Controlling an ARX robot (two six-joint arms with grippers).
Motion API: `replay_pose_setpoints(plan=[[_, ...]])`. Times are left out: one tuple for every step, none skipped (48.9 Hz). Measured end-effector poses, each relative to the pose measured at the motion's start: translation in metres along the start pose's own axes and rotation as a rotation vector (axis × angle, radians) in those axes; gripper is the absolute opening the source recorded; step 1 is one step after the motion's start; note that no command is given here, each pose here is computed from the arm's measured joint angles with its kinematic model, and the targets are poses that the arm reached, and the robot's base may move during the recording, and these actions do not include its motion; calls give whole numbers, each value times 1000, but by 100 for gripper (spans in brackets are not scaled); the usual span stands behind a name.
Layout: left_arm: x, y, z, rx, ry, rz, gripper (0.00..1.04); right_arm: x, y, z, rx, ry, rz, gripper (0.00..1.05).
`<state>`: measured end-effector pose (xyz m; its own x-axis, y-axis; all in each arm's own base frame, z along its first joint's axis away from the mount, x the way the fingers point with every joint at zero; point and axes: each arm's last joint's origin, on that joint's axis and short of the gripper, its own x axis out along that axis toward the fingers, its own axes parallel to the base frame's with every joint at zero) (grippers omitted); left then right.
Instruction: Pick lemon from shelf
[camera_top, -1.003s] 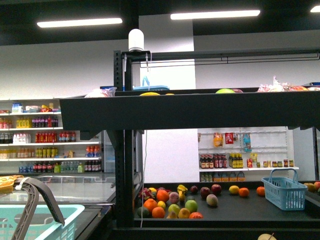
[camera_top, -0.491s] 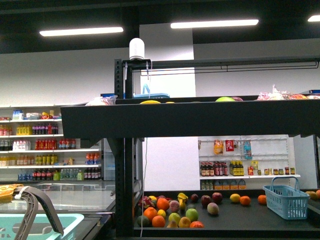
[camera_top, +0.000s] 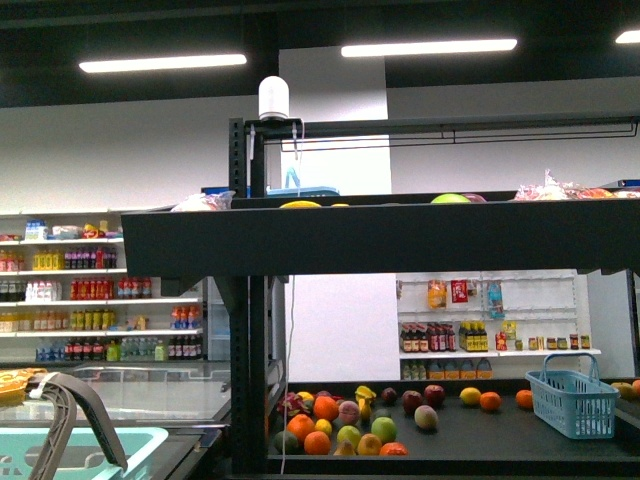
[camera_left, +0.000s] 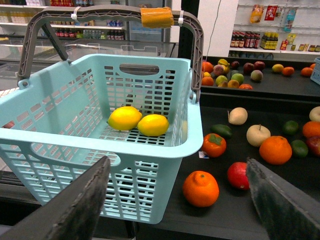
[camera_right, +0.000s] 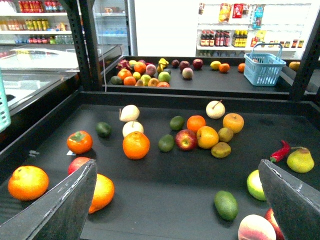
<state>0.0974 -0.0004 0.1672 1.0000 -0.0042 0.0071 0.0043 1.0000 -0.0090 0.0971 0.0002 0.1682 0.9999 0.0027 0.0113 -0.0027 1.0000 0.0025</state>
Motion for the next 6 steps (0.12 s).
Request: replay_pose_setpoints(plan=[[0, 0, 0, 0, 0, 0, 93, 0, 0, 0, 0, 0, 0, 97], [0, 0, 0, 0, 0, 0, 96, 0, 0, 0, 0, 0, 0, 97], [0, 0, 0, 0, 0, 0, 99, 0, 0, 0, 0, 0, 0, 97], [0, 0, 0, 2, 0, 0, 98, 0, 0, 0, 0, 0, 0, 97], [0, 0, 0, 2, 0, 0, 97, 0, 0, 0, 0, 0, 0, 97], [0, 0, 0, 2, 0, 0, 97, 0, 0, 0, 0, 0, 0, 97]])
